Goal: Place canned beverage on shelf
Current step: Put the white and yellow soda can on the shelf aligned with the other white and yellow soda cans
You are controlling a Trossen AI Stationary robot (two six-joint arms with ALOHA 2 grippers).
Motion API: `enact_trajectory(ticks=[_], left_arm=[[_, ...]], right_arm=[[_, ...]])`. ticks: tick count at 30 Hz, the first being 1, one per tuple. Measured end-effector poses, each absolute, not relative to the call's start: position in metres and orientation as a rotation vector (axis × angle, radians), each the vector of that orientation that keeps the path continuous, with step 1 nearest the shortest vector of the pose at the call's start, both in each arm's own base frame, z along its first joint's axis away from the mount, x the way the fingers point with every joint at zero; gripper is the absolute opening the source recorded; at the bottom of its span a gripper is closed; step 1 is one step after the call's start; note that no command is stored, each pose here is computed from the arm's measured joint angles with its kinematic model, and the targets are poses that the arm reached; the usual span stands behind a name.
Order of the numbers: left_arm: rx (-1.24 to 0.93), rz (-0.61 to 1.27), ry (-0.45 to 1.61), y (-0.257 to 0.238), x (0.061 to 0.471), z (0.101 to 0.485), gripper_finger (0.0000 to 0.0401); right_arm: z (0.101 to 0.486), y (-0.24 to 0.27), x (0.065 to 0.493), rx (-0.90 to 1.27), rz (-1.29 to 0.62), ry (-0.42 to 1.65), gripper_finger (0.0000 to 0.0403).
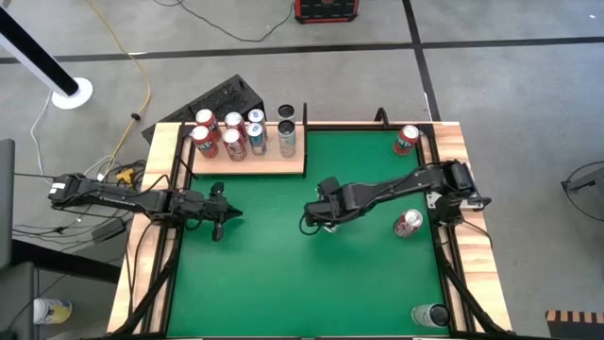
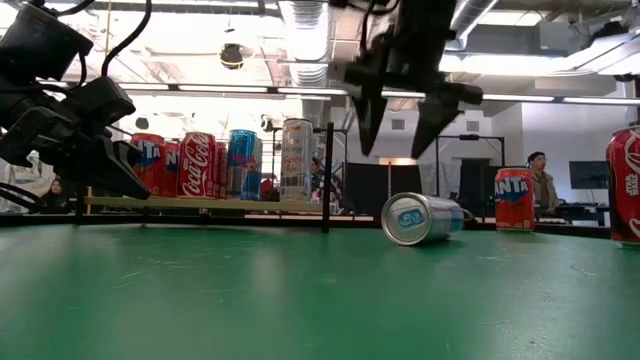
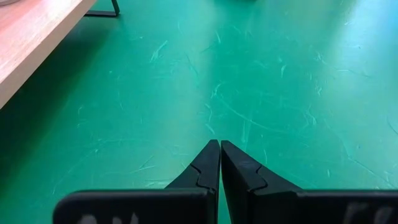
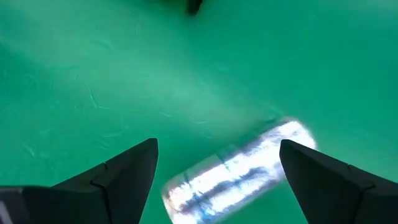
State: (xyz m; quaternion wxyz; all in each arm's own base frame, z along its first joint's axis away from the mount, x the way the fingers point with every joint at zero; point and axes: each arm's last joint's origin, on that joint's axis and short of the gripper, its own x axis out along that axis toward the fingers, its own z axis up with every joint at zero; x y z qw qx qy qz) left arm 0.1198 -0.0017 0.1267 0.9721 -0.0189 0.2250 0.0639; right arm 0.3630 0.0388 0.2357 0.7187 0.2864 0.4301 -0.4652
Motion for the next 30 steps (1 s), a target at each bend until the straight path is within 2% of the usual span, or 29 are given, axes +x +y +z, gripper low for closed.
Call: enact_trajectory(ticks=[4, 8, 15, 24, 30], left_arm=[[-0.038, 0.129, 0.455, -0.002, 0.12, 0.127, 0.0], [-0.038, 0.129, 0.454, -0.002, 0.12, 0.127, 0.0], [-0.038, 0.129, 0.455, -0.002, 0.12, 0.127, 0.0], [-0.038, 0.129, 0.455, -0.002, 0.12, 0.127, 0.0], [-0.038, 0.129, 0.454, -0.002, 0.12, 0.127, 0.0]], right_arm=[[0.229, 0.041, 0.361, 0.685, -1.012, 1.019, 0.036], [0.225, 0.063, 0.349, 0.685, -1.106, 1.025, 0.036], [0.218, 0.107, 0.337, 0.743, -1.29, 0.668, 0.036], [0.14, 0.129, 0.344, 0.695, -1.494, 0.564, 0.036], [0.098, 0.134, 0.351, 0.675, -1.512, 0.571, 0.036]])
